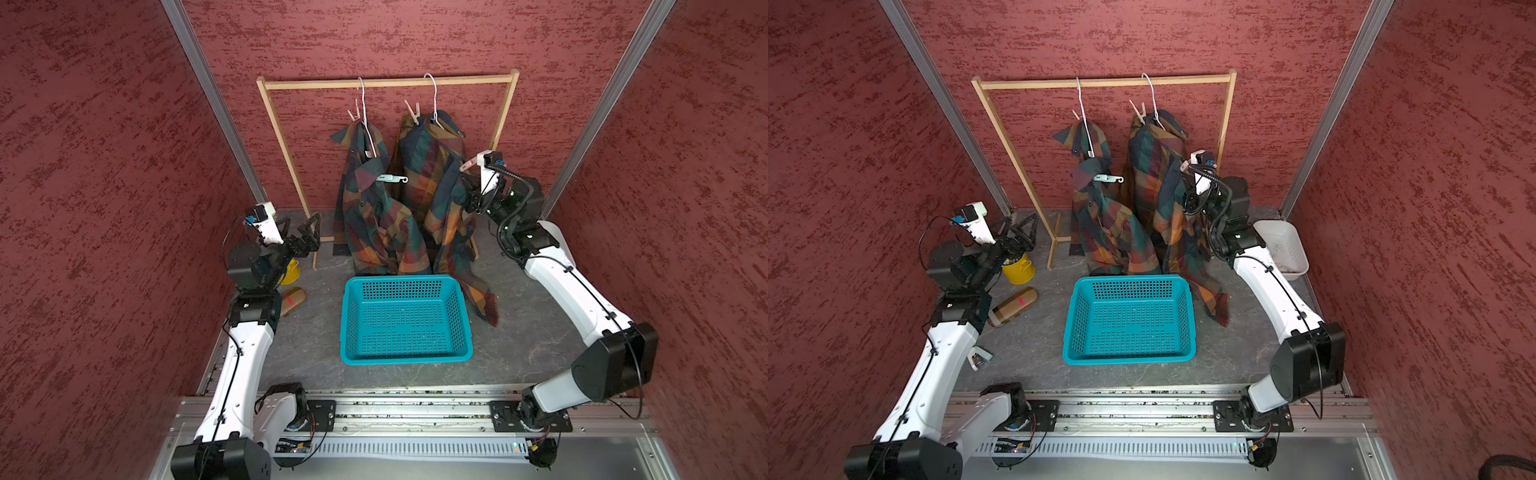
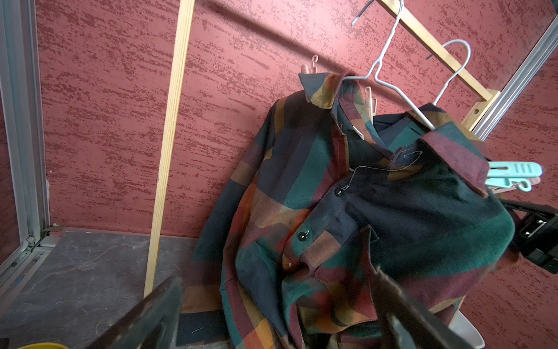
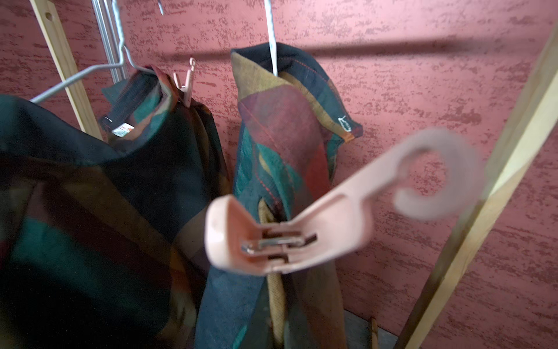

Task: Remove the clothespins securing long-sleeve shirts to the hanger
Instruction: Pick up the hanger from the clothesline.

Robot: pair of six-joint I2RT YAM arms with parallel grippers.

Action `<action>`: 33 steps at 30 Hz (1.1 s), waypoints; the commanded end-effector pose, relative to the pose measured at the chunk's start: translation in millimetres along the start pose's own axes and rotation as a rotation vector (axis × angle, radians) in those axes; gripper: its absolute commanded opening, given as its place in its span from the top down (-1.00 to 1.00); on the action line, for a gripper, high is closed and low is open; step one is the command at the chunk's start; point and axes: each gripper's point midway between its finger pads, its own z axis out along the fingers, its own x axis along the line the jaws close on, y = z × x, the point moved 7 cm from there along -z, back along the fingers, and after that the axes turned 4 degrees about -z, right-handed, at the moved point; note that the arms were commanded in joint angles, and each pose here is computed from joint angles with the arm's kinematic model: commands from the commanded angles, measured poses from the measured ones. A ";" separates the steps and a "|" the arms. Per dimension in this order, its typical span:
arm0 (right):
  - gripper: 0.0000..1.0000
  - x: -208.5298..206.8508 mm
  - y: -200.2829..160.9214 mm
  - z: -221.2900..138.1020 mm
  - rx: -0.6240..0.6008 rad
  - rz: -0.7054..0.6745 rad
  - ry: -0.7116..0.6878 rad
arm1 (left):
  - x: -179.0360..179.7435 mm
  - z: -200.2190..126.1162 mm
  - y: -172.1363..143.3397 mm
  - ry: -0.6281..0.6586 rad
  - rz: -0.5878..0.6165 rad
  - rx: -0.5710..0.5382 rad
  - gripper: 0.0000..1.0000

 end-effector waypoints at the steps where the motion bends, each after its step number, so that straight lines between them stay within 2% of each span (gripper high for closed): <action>1: 1.00 6.2 52.2 -27.8 -0.174 -0.016 0.017 | -0.7 4.6 5.5 -0.025 -0.004 -0.006 -0.99; 7: 1.00 5.3 53.2 -38.9 -0.156 -0.005 -0.014 | -1.2 8.6 4.9 -0.051 -0.010 -0.002 -0.99; 10: 1.00 4.7 50.6 -51.5 -0.138 0.006 -0.038 | -7.9 8.4 7.4 -0.104 -0.002 0.004 -0.99; 14: 1.00 3.6 43.2 -76.2 -0.128 0.034 -0.089 | -33.3 5.2 7.3 -0.316 0.042 0.057 -0.99; 18: 1.00 -0.4 38.2 -100.1 -0.118 0.065 -0.140 | -69.6 3.7 -6.3 -0.534 0.100 0.163 -0.99; 21: 1.00 -5.7 38.3 -114.3 -0.107 0.101 -0.142 | -94.8 3.6 -21.2 -0.627 0.150 0.254 -1.00; 27: 1.00 -17.9 32.7 -132.7 -0.055 0.127 -0.214 | -128.4 -4.5 -41.4 -0.770 0.173 0.347 -1.00; 33: 1.00 -8.3 63.2 -142.8 -0.129 0.061 -0.106 | -158.5 5.2 -66.2 -0.860 0.159 0.387 -1.00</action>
